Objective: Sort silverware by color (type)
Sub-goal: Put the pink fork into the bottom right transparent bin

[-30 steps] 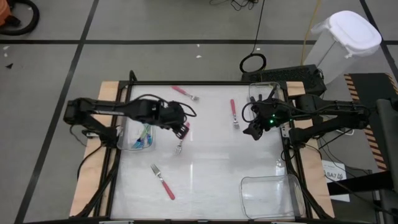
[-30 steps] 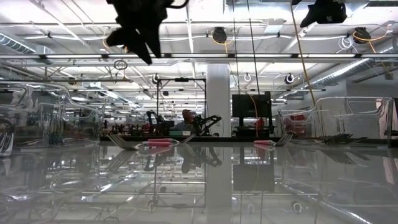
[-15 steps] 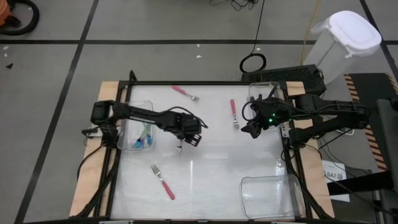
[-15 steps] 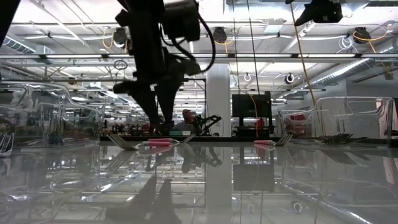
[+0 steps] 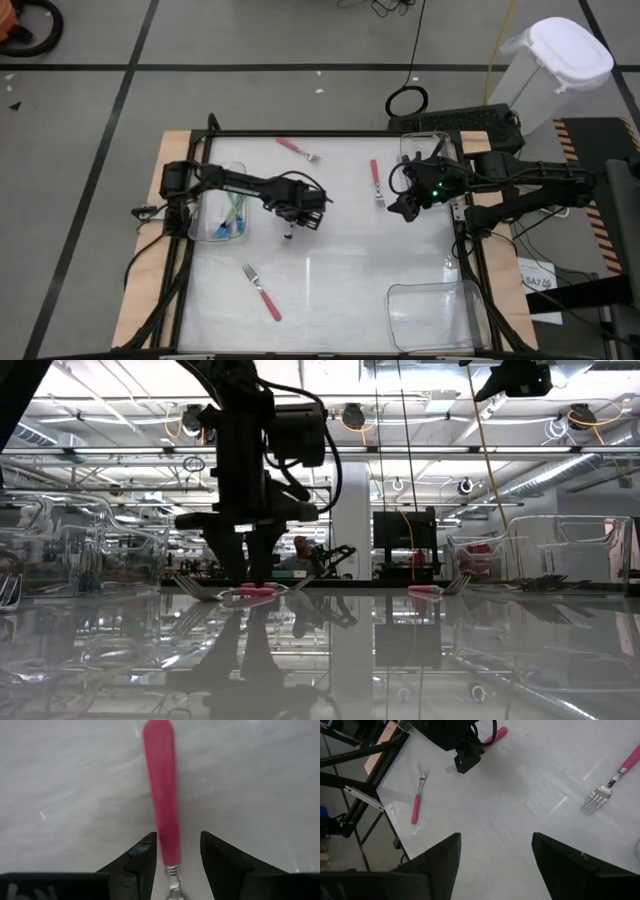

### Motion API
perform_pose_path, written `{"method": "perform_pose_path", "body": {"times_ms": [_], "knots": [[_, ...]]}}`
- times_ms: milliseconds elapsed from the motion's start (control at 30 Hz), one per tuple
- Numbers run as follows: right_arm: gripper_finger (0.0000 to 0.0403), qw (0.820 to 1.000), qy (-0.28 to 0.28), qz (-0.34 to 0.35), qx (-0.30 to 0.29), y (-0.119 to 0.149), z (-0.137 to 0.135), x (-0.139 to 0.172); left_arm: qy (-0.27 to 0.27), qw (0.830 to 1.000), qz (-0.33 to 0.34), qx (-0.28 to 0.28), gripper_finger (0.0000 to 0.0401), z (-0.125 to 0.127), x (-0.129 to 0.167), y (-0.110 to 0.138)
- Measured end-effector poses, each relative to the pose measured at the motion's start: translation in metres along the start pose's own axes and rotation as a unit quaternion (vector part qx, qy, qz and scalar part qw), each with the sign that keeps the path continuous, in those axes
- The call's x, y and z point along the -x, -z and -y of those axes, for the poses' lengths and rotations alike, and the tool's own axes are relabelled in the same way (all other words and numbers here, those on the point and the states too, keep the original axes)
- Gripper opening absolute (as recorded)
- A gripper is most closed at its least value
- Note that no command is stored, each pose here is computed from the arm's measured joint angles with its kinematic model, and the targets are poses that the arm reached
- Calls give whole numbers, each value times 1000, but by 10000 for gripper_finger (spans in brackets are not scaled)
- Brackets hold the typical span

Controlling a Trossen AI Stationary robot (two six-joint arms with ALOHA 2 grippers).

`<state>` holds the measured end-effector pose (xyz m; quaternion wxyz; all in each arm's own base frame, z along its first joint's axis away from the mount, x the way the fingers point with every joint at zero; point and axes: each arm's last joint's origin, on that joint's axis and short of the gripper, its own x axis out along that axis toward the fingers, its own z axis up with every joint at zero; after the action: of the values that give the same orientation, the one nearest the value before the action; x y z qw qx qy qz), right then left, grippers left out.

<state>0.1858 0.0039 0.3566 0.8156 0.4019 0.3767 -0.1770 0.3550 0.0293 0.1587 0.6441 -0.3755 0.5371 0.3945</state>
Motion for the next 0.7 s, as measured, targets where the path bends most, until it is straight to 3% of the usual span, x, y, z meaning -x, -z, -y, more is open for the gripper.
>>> {"method": "perform_pose_path", "body": {"times_ms": [167,533,700], "knots": [[242,1000,1,1,1,0,0,0,-10,1000,-4,8,152,-2,1,1],[242,1000,16,21,-3,-1,1,0,-4,999,-28,26,151,8,-26,3],[242,1000,16,24,-8,-2,1,0,-5,1000,-27,-5,112,9,-27,5]]}}
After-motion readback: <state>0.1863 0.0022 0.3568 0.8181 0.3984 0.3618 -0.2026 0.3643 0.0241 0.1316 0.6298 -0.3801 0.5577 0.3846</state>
